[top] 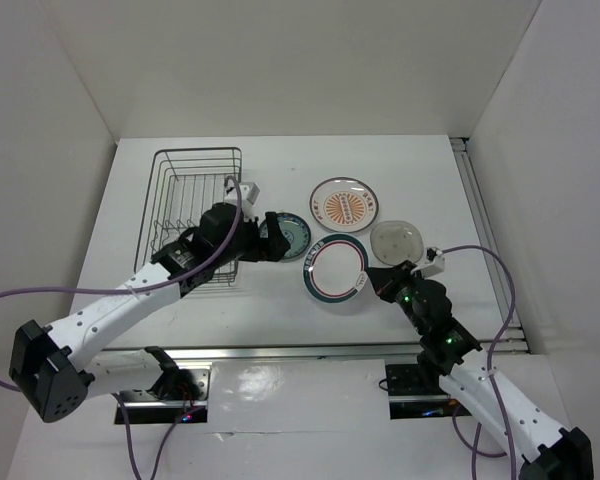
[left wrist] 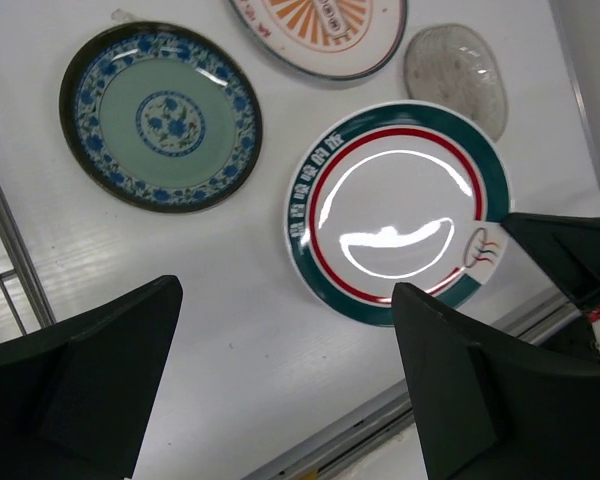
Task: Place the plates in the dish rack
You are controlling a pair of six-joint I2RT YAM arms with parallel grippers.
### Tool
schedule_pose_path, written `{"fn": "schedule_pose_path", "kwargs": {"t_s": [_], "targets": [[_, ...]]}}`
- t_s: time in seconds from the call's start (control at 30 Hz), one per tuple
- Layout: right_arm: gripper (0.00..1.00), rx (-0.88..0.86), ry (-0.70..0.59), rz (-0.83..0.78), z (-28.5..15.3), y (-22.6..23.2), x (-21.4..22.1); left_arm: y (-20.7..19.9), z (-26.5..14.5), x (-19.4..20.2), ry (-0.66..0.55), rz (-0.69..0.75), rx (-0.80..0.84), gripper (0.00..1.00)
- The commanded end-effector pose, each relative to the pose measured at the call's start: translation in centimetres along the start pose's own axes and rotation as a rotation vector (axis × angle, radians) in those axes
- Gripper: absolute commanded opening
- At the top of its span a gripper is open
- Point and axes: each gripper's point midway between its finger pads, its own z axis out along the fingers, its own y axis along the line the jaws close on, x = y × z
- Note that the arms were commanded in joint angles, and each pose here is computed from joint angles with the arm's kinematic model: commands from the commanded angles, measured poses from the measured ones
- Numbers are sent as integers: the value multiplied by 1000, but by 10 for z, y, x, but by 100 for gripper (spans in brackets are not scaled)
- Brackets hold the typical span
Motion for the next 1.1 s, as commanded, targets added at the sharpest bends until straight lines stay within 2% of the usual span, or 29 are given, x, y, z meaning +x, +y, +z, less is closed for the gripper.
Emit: {"fn": "schedule_pose_path", "kwargs": {"t_s": [0.0,0.27,0.37,0.77,0.93,1.07], "targets": [[0,0,-56,-4,-1,4,-14,8,11,5,-26,-29,-23,100],[0,-21,-69,0,-1,12,-20,15,27,19,-11,-36,-33,100],[0,-37,-66,1,-2,18,-22,9,30,20,-18,-38,8,100],[0,-73,-83,7,-9,35,-34,10,73,53,64,-46,46,100],[0,-101,-78,9,-11,42,-36,0,87,55,53,-8,121,100],[0,-129,-75,10,-14,50,-38,-19,95,54,56,2,243,100]]}}
